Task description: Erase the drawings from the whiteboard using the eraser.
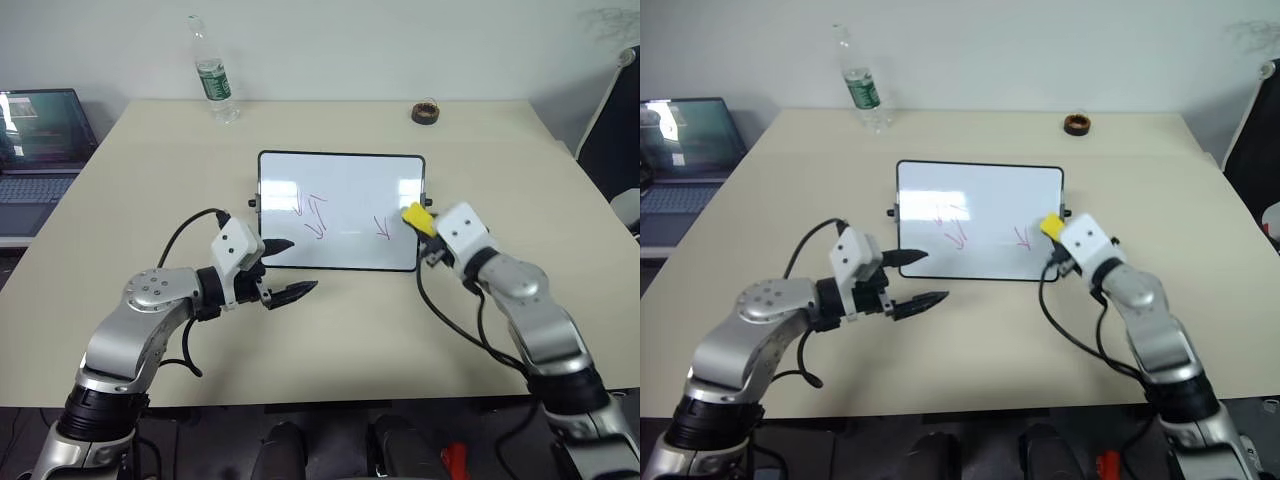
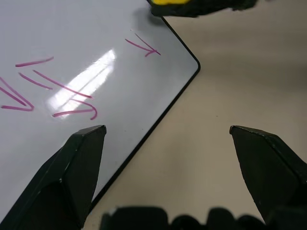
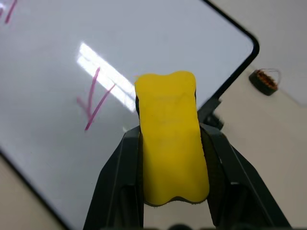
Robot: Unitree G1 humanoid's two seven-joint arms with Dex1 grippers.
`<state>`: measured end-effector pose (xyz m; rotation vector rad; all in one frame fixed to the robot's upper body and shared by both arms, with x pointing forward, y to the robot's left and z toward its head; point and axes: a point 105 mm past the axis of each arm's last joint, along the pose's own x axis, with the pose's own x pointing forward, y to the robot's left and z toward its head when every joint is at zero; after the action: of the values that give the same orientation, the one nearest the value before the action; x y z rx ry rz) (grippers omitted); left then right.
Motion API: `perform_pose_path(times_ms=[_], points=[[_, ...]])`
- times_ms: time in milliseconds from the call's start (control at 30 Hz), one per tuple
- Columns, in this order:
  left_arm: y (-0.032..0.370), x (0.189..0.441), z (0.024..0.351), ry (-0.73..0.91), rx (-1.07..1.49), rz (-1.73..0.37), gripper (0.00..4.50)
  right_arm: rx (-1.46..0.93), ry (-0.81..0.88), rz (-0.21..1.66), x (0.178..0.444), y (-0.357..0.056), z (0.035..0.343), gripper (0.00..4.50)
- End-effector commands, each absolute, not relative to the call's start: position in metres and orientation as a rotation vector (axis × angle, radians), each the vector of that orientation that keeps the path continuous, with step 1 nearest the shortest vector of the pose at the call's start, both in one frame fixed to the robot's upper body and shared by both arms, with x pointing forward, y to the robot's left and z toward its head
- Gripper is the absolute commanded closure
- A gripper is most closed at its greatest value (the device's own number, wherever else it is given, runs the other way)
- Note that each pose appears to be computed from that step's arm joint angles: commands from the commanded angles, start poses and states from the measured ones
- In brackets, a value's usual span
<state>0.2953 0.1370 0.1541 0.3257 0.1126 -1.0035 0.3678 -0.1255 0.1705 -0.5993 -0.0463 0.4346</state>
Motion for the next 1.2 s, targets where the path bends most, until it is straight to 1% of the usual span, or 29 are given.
perform_pose_path(times_ms=[33, 133, 200, 300, 400, 433, 467, 567, 600, 633, 700, 800, 867, 933, 1000, 1067, 1133, 1200], points=[[0.136, 0.291, 0.158, 0.079, 0.366, -1.021, 0.00, -0.615, -0.092, 0.427, 0.378, -0.117, 0.178, 3.27], [0.140, 0.290, 0.156, 0.082, 0.361, -1.011, 0.00, -0.595, -0.097, 0.490, 0.379, -0.103, 0.175, 3.27], [0.140, 0.288, 0.155, 0.083, 0.361, -1.010, 0.00, -0.592, -0.047, 0.563, 0.375, -0.094, 0.163, 3.27], [0.139, 0.287, 0.154, 0.083, 0.358, -1.012, 0.00, -0.616, 0.068, 0.597, 0.371, -0.098, 0.140, 3.27], [0.139, 0.286, 0.154, 0.082, 0.354, -1.012, 0.00, -0.639, 0.129, 0.618, 0.366, -0.106, 0.130, 3.27], [0.139, 0.286, 0.153, 0.082, 0.352, -1.011, 0.00, -0.657, 0.132, 0.630, 0.363, -0.107, 0.129, 3.27], [0.138, 0.285, 0.153, 0.082, 0.352, -1.012, 0.00, -0.676, 0.116, 0.603, 0.366, -0.111, 0.133, 3.27], [0.138, 0.285, 0.152, 0.083, 0.352, -1.015, 0.00, -0.677, 0.033, 0.455, 0.382, -0.123, 0.154, 3.27], [0.137, 0.285, 0.152, 0.082, 0.350, -1.017, 0.00, -0.677, 0.025, 0.440, 0.384, -0.125, 0.157, 3.27], [0.137, 0.285, 0.152, 0.082, 0.349, -1.019, 0.00, -0.685, 0.041, 0.460, 0.383, -0.124, 0.154, 3.28], [0.136, 0.285, 0.152, 0.081, 0.348, -1.021, 0.00, -0.706, 0.081, 0.512, 0.378, -0.121, 0.144, 3.28], [0.135, 0.285, 0.152, 0.081, 0.345, -1.021, 0.00, -0.747, 0.170, 0.645, 0.360, -0.115, 0.120, 3.28], [0.135, 0.286, 0.151, 0.082, 0.343, -1.023, 0.00, -0.754, 0.201, 0.686, 0.352, -0.114, 0.113, 3.28], [0.134, 0.286, 0.151, 0.081, 0.342, -1.024, 0.00, -0.752, 0.178, 0.637, 0.357, -0.117, 0.119, 3.28], [0.133, 0.286, 0.151, 0.081, 0.341, -1.027, 0.00, -0.752, 0.096, 0.482, 0.373, -0.130, 0.139, 3.28], [0.132, 0.286, 0.151, 0.081, 0.340, -1.029, 0.00, -0.741, 0.052, 0.401, 0.381, -0.137, 0.152, 3.28], [0.132, 0.286, 0.151, 0.081, 0.340, -1.030, 0.00, -0.718, 0.059, 0.416, 0.381, -0.135, 0.151, 3.28], [0.132, 0.286, 0.151, 0.082, 0.340, -1.032, 0.00, -0.720, 0.112, 0.483, 0.375, -0.131, 0.140, 3.28]])
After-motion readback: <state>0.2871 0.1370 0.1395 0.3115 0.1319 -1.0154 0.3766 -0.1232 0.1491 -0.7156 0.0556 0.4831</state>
